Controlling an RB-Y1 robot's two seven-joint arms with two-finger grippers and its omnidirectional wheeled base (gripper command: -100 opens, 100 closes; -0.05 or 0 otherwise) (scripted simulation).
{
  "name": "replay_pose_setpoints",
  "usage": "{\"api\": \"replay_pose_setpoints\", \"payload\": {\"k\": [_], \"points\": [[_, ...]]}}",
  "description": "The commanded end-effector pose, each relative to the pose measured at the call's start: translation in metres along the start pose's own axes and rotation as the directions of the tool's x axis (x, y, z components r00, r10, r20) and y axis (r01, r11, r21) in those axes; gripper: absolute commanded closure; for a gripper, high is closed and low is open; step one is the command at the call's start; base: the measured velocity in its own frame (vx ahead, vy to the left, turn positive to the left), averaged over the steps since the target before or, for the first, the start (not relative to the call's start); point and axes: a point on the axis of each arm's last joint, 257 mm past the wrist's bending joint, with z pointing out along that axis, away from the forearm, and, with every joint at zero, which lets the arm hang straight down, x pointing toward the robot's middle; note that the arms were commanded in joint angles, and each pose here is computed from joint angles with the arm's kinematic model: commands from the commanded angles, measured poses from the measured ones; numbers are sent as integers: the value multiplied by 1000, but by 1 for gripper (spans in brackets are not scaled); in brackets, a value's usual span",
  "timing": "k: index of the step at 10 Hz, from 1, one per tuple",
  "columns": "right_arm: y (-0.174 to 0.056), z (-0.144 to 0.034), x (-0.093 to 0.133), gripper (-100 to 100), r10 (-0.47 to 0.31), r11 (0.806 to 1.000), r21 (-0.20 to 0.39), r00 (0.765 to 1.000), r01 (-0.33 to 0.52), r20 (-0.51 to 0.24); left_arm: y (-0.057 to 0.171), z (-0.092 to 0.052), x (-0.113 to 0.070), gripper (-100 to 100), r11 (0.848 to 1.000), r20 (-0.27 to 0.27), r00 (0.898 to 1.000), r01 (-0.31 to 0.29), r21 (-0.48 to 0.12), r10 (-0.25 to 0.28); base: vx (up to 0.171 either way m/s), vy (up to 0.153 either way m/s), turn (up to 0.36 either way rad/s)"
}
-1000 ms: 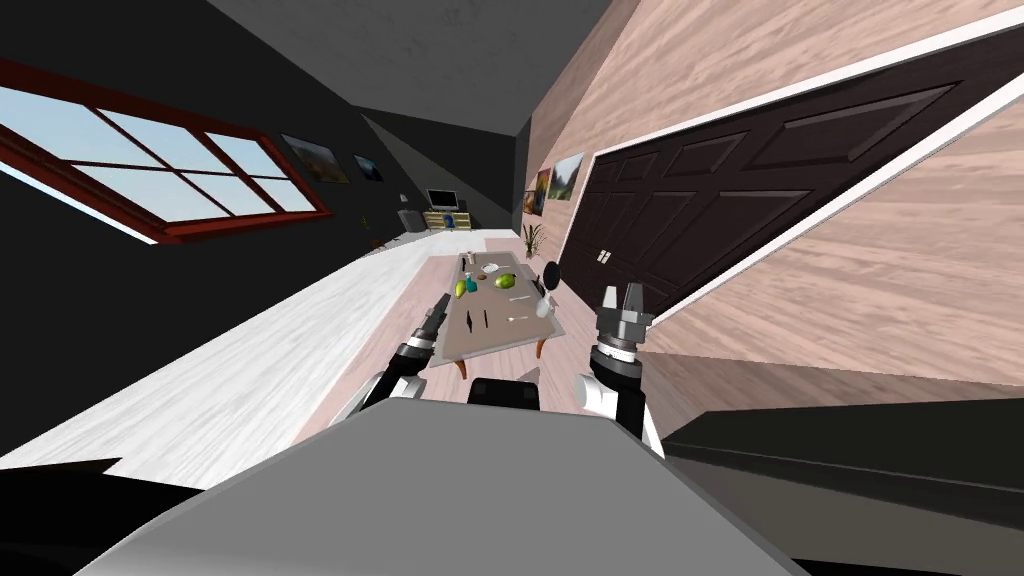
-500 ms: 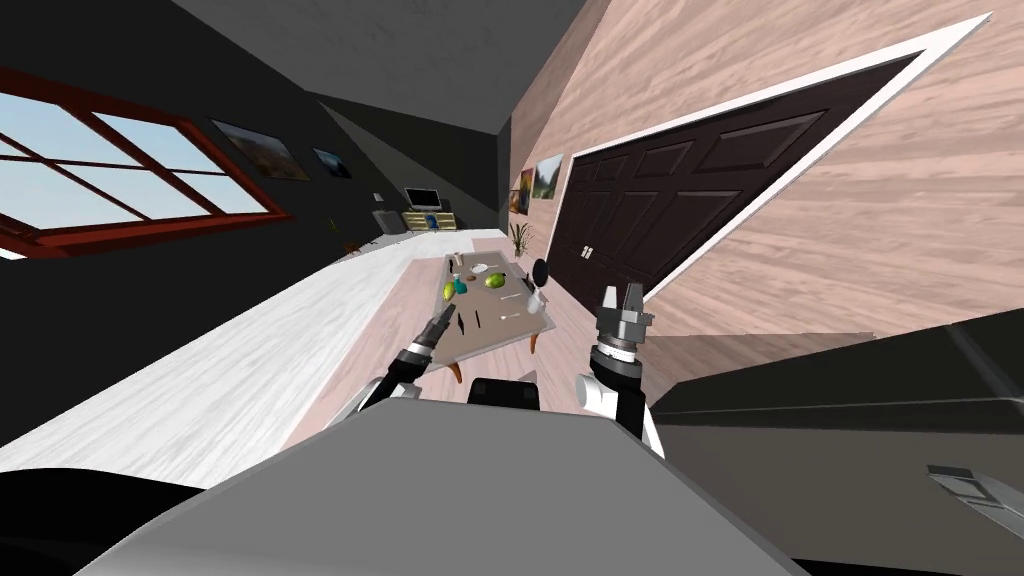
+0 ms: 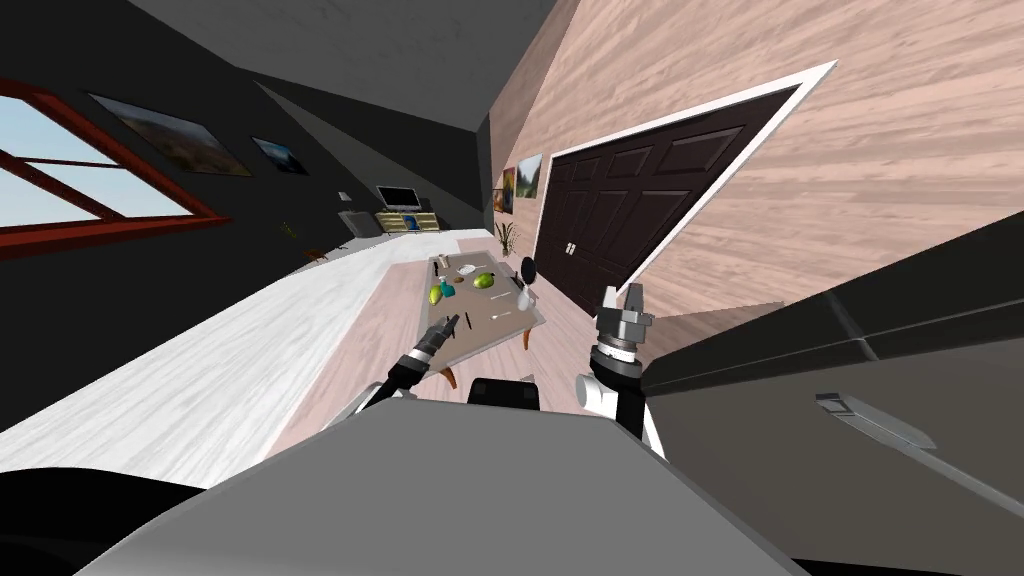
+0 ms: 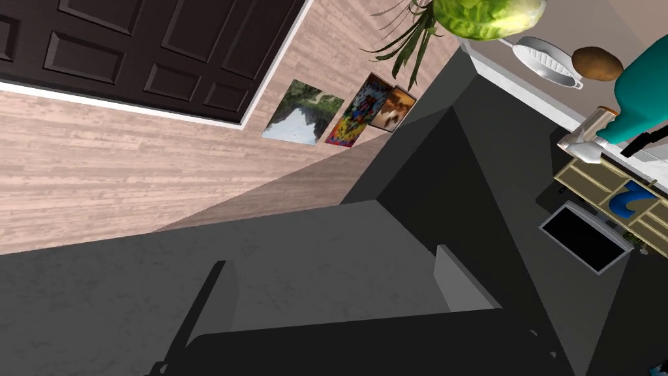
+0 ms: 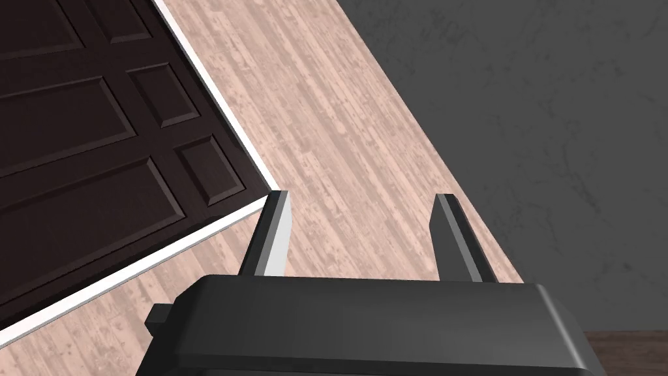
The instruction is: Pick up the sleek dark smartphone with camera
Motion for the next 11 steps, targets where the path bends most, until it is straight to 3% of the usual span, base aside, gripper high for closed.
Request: {"api": "replay_pose_setpoints", "payload": {"k": [1, 3, 4, 6, 7, 9, 10, 11], "points": [[0, 0, 0, 0, 0, 1000, 0, 1000, 0, 0, 17, -10, 20, -100, 997, -67, 995, -72, -24, 70, -10, -16, -353], [0, 0, 0, 0, 0, 1000, 0, 1000, 0, 0, 17, -10, 20, -100, 994, -67, 992, -108, -22, 106, -9, -2, -112], [0, 0, 0, 0, 0, 1000, 0, 1000, 0, 0, 33, -22, 39, -100, 985, -136, 978, -167, -36, 161, -5, -15, -363], [0, 0, 0, 0, 0, 1000, 0, 1000, 0, 0, 33, -22, 39, -100, 979, -137, 971, -202, -31, 196, -7, -3, -98], [0, 0, 0, 0, 0, 1000, 0, 1000, 0, 0, 50, -36, 58, -100, 964, -209, 945, -263, -36, 250, -4, -17, -368], [0, 0, 0, 0, 0, 1000, 0, 1000, 0, 0, 50, -36, 58, -100, 955, -210, 936, -295, -29, 283, -2, -4, -84], [0, 0, 0, 0, 0, 1000, 0, 1000, 0, 0, 66, -52, 76, -100, 935, -283, 899, -354, -22, 334, 4, -18, -339], [0, 0, 0, 0, 0, 1000, 0, 1000, 0, 0, 66, -52, 76, -100, 925, -283, 889, -379, -14, 360, 3, -8, -217]]}}
